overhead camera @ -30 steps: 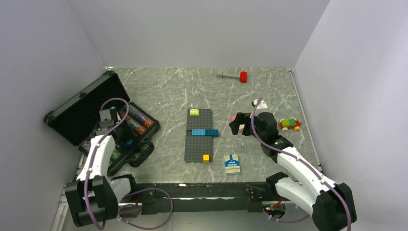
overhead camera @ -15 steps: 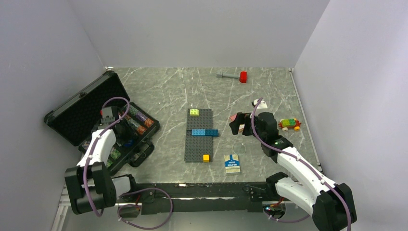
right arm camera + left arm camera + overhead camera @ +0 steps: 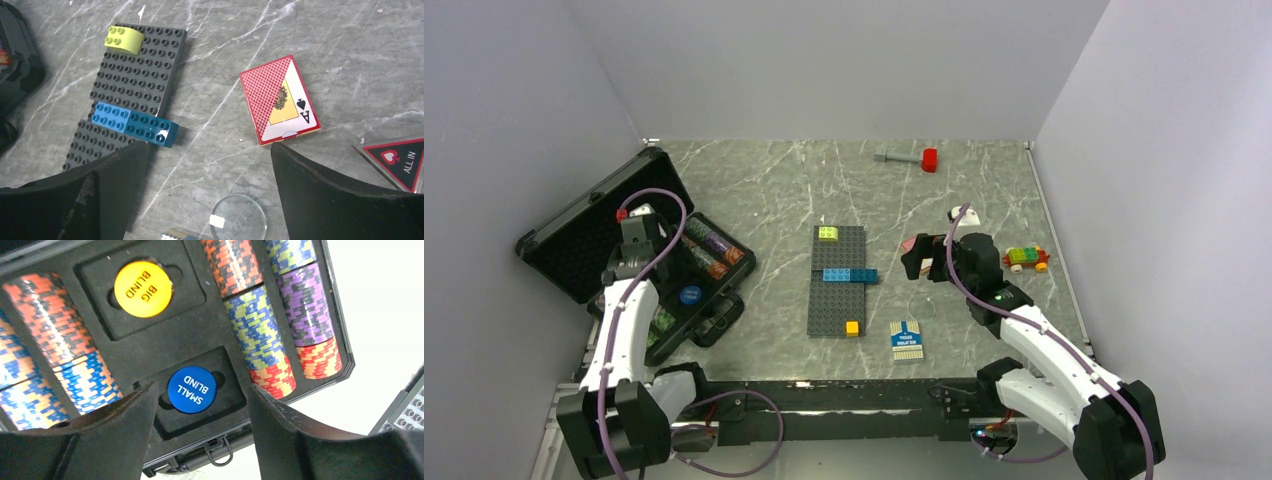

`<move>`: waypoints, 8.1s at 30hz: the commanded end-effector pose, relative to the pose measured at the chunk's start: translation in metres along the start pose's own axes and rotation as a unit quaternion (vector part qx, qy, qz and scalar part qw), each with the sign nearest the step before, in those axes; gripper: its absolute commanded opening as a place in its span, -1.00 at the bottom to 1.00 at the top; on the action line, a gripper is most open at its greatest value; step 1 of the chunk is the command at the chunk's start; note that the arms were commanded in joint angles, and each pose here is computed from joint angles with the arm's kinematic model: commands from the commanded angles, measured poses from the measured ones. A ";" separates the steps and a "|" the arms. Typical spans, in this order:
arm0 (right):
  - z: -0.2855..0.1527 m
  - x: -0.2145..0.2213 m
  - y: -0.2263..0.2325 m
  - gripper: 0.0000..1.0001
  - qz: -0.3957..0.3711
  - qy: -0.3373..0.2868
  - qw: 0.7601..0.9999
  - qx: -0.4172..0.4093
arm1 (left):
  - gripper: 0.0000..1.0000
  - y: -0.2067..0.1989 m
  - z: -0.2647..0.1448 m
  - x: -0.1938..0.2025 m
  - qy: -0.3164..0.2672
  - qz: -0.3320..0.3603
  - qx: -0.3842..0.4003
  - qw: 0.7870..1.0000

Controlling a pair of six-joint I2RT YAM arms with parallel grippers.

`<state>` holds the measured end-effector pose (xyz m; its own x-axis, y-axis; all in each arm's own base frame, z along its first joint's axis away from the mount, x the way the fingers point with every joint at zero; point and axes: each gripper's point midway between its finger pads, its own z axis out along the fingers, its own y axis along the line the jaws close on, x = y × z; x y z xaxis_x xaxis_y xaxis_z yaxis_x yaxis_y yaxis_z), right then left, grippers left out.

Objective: Pack up texas hold em set

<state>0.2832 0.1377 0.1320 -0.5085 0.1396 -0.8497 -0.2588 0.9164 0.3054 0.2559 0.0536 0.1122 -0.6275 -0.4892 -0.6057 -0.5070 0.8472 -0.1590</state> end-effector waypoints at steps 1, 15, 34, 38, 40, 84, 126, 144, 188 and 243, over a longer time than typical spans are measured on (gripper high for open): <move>-0.002 -0.020 0.001 0.99 -0.005 -0.030 1.000 0.004 | 0.52 0.002 -0.020 -0.028 -0.050 0.037 -0.008 0.998; -0.007 -0.024 -0.026 0.99 0.019 -0.003 0.996 0.092 | 0.72 -0.124 -0.055 -0.067 -0.144 0.199 0.115 0.962; 0.043 0.006 -0.058 0.99 -0.098 0.149 0.973 0.145 | 0.73 -0.246 -0.070 0.011 -0.013 0.244 0.441 0.864; 0.059 0.005 -0.060 0.94 -0.133 0.168 0.967 0.138 | 0.73 -0.248 -0.074 0.014 -0.009 0.242 0.451 0.859; 0.067 0.008 -0.066 0.92 -0.148 0.183 0.961 0.146 | 0.72 -0.248 -0.075 0.014 -0.011 0.242 0.451 0.859; 0.087 0.036 -0.067 -0.51 -0.169 0.256 0.947 0.096 | 0.72 -0.261 -0.105 0.023 0.005 0.248 0.516 0.820; -0.001 -0.026 0.195 -0.98 -0.371 -0.016 0.910 -0.183 | 0.00 -0.296 -0.156 0.119 0.228 0.251 0.672 0.659; -0.009 -0.023 0.194 0.99 -0.363 -0.042 0.913 -0.183 | -1.00 -0.299 -0.146 0.123 0.229 0.251 0.658 0.672; -0.011 -0.078 0.045 0.99 -0.115 -0.096 0.985 -0.090 | -1.00 0.025 -0.034 -0.076 -0.112 -0.216 0.156 0.957; -0.016 -0.076 0.049 0.99 -0.121 -0.103 0.982 -0.103 | 0.47 0.081 0.022 -0.046 -0.045 -0.234 0.048 0.970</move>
<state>0.2947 0.1636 0.1998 -0.3055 -0.0074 -0.9522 -0.5031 0.8503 0.1547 0.2620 0.1314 0.0940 -0.2651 -0.8626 -0.4308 -0.6401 0.4916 -0.5904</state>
